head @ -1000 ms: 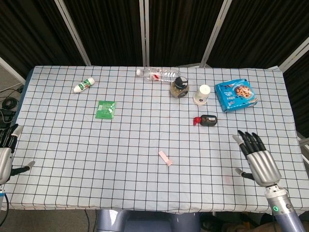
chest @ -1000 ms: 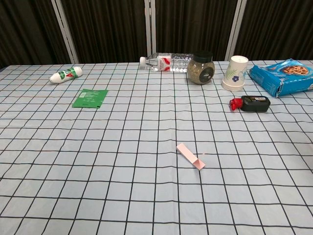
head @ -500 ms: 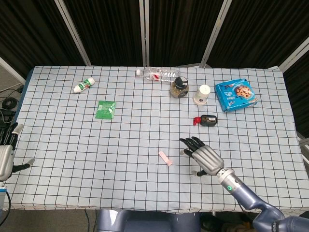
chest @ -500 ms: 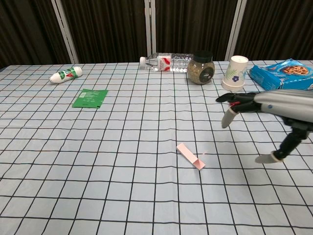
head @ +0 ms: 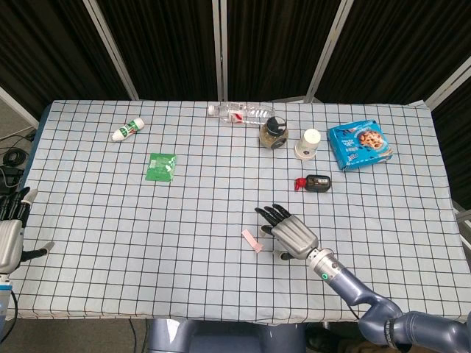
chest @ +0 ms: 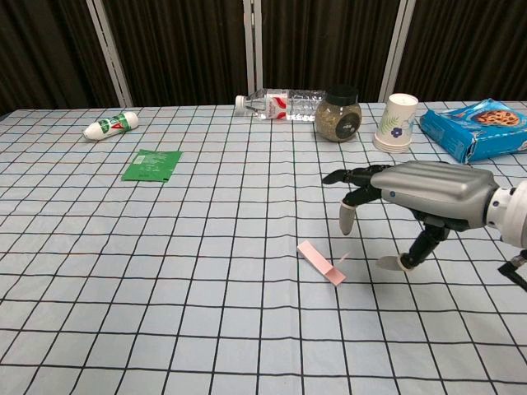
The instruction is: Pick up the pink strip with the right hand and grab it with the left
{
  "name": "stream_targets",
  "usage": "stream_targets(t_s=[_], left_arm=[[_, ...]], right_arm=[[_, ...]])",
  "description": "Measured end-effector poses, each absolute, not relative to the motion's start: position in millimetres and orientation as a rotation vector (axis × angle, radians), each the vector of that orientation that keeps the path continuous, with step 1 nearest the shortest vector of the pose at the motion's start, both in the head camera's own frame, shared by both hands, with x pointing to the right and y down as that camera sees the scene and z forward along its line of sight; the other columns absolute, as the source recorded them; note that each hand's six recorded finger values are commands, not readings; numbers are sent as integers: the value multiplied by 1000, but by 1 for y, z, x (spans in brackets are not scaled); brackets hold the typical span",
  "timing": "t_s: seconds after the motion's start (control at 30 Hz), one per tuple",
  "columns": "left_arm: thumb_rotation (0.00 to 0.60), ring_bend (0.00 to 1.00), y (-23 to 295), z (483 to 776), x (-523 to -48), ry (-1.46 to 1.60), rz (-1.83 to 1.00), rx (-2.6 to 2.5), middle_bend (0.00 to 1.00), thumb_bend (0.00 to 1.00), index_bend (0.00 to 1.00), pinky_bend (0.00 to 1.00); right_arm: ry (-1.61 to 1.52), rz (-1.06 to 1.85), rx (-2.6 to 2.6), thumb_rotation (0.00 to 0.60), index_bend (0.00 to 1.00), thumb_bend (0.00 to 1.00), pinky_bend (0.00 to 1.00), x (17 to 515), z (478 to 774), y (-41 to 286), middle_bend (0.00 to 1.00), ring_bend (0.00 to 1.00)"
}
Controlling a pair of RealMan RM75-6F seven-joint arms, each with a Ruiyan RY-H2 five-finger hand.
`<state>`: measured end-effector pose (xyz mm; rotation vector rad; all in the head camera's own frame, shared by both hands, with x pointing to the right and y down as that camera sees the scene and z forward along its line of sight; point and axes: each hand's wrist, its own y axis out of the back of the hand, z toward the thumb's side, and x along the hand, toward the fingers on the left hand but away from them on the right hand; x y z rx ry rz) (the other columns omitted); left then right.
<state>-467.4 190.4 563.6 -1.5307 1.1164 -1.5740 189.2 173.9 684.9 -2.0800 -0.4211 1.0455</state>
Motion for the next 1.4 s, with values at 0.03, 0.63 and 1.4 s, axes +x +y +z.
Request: stream_targets(t_s=[0.03,0.63,1.4], left_arm=[[600,0,190,563,-467,1116,-1574,-1530,0,0,0,0],[600,0,191,563,-467,1122,-1573,-1535,0,0,0,0],[600,0,190,563,-465,1120,-1566,-1542,0,0,0,0]], right_arm=[[-413,1047,-2075,600,439,220,0,189,687,175,28,0],[-424,1013,-2110,600,478,267,0,171,697,185,54,0],[-450,1013,-2096,600,554,321,0,170,704,185,84,0]])
